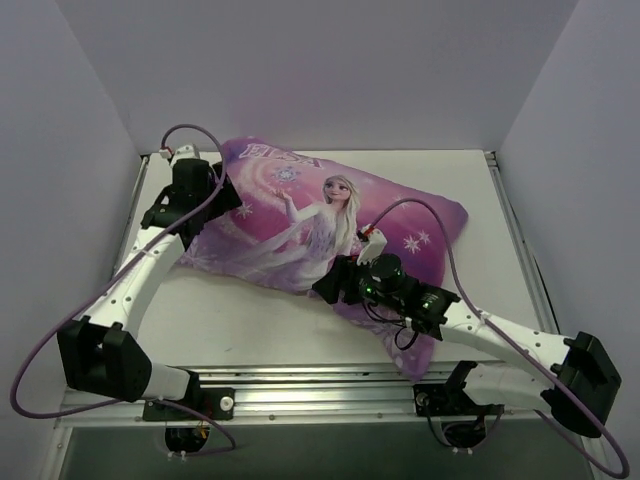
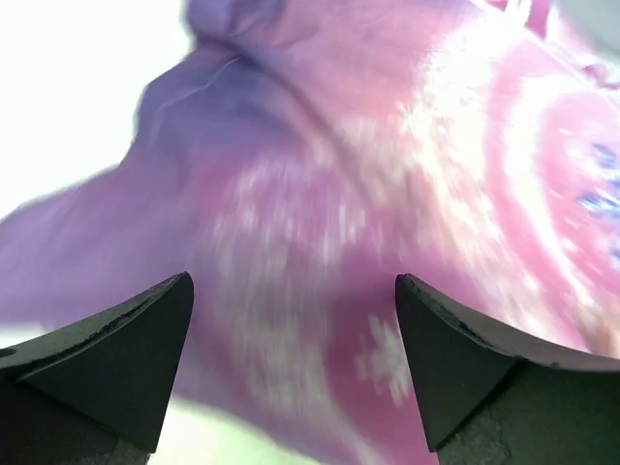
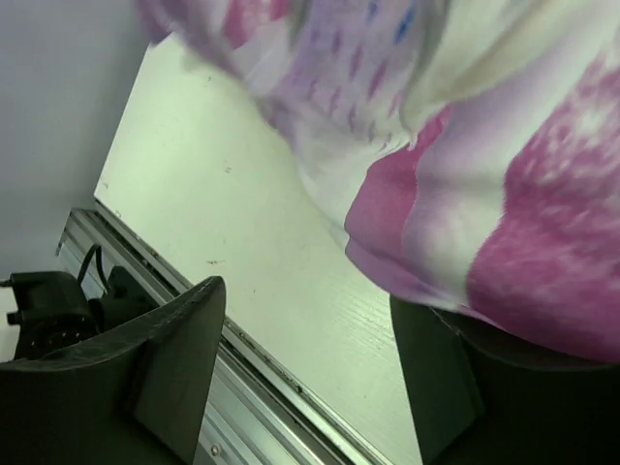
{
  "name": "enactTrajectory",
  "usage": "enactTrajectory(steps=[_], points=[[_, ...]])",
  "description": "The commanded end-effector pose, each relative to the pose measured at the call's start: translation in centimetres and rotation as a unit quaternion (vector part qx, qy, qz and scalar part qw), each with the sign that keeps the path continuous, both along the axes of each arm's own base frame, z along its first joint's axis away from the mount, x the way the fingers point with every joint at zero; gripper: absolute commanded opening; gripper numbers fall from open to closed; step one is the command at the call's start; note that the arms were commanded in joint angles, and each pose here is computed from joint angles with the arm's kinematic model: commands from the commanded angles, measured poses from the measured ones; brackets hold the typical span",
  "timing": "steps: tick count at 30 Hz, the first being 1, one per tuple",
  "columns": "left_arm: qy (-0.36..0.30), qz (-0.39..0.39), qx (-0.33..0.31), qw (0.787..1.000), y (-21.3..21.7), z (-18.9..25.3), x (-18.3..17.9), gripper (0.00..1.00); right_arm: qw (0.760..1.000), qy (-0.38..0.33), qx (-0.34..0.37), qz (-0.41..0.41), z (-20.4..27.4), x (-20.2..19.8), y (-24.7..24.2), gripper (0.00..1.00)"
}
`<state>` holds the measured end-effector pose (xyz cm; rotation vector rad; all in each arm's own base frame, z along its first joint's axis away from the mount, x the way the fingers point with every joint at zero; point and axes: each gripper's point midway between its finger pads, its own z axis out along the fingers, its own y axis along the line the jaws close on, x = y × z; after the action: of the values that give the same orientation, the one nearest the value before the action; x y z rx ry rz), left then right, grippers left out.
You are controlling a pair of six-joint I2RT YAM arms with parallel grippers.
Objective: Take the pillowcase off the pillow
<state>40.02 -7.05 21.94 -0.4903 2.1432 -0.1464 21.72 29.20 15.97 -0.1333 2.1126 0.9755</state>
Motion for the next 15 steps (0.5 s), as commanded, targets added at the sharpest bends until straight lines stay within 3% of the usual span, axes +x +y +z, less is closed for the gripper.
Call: enactTrajectory(steps=[1, 5, 11, 15], points=[[-0.106, -0.013, -0.016, 0.994, -0.6, 7.7, 0.3, 0.94, 0.998, -0.045, -0.03, 0.031, 4.8, -0.6, -0.6, 0.66], [-0.117, 0.001, -0.02, 0.993, 0.6, 8.9, -2.8, 0.94, 0.993, -0.083, -0.082, 0.034, 8.1, -0.1, -2.0, 0.8], [-0.089, -0.028, -0.088, 0.992, -0.8, 5.7, -8.1, 0.94, 0.964, -0.137, -0.201, -0.104, 12.3, 4.6, -7.8, 0.95], [-0.05, -0.066, -0.146, 0.986, -3.2, 2.6, -10.1, 0.94, 0.954, -0.093, -0.238, -0.16, 10.6, 8.5, -11.7, 0.98]])
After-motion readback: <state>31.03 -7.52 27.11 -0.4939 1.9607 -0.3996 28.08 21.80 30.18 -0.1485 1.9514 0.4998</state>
